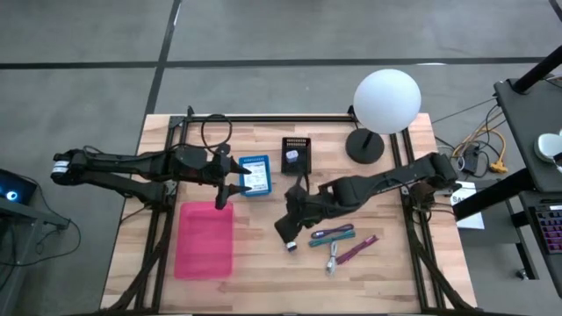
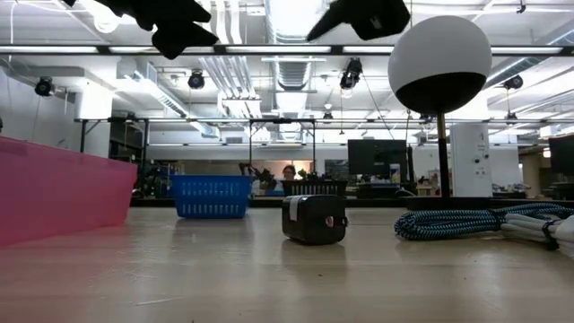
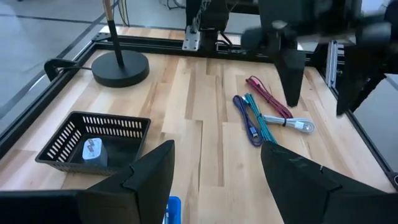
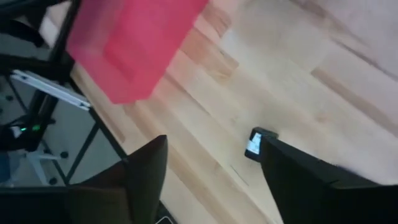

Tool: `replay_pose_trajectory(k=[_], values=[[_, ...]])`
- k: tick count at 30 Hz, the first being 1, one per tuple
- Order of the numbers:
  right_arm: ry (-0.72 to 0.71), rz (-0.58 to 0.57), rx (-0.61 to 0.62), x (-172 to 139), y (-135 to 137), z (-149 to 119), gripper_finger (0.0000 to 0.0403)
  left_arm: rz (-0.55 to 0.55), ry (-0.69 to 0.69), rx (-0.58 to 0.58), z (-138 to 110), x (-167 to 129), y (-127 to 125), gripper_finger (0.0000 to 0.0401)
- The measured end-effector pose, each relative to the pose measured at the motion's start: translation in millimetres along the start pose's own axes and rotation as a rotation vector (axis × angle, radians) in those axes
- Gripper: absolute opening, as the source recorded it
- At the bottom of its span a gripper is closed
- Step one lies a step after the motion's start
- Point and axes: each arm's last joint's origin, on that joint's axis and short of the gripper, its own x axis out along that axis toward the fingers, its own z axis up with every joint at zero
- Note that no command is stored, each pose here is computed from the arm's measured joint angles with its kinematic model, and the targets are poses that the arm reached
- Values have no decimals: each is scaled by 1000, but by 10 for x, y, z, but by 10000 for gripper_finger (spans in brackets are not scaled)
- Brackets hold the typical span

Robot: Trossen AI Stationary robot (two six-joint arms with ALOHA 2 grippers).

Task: Pick and place items into bin
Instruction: Put the black charger adapter into the black bin

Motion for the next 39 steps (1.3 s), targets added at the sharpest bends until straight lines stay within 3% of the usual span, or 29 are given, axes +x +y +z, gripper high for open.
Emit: replay_pose_trajectory(k=[10,26,39], values=[[118,-43,121,470,-9,-131,294,1,2,-2,-5,2,1,224],[176,-196,134,1118,-175,-313,279,1,4,-1,-10,4,1,224],[172,-259,95,1345,-278,-367,261,1,6,-1,-15,5,1,224]])
